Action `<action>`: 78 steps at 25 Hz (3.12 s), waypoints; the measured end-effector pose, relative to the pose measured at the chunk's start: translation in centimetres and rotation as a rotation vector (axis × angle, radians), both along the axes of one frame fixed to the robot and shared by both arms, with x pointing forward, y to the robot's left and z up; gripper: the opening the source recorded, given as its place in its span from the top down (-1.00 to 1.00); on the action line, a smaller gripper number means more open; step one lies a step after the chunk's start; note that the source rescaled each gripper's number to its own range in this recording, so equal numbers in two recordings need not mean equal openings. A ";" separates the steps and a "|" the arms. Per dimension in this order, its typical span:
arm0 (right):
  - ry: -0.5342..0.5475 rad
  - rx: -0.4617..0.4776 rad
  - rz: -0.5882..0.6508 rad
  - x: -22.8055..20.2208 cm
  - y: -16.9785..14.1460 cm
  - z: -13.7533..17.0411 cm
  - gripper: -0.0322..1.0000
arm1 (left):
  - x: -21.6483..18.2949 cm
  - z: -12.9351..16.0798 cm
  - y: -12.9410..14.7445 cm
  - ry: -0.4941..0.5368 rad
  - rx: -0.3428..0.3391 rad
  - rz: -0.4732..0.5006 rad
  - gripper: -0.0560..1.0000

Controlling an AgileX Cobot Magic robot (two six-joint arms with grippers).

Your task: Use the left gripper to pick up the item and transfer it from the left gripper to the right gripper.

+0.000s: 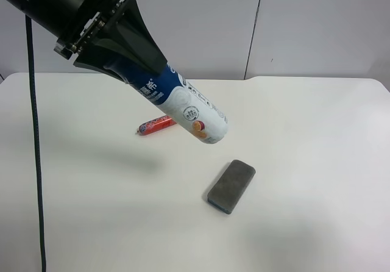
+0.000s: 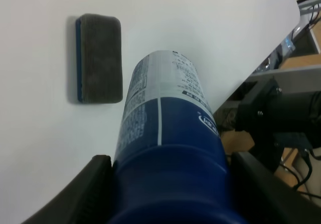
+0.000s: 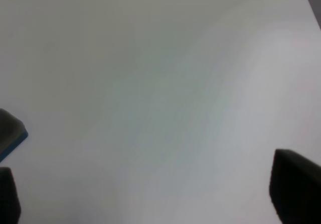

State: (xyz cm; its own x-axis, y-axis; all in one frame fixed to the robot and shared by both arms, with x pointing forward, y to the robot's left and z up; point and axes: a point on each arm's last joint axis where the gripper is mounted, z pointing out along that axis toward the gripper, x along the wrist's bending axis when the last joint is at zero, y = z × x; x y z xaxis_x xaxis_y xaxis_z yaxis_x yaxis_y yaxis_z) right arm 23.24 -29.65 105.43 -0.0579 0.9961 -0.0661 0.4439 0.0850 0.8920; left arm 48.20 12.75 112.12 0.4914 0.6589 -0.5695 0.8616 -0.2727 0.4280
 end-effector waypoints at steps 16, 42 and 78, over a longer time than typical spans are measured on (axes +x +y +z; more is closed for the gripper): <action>0.182 -0.083 0.213 5.0 0.9 3.6 -0.99 | -0.2 -0.1 0.0 0.009 0.008 -0.022 0.89; 0.264 -0.318 0.968 16.3 14.9 3.9 -0.99 | -0.4 0.2 -0.6 0.058 -0.067 -0.040 0.89; 0.237 -0.269 1.112 17.8 17.8 2.1 -0.62 | -0.7 0.4 -0.8 0.092 -0.106 -0.056 0.89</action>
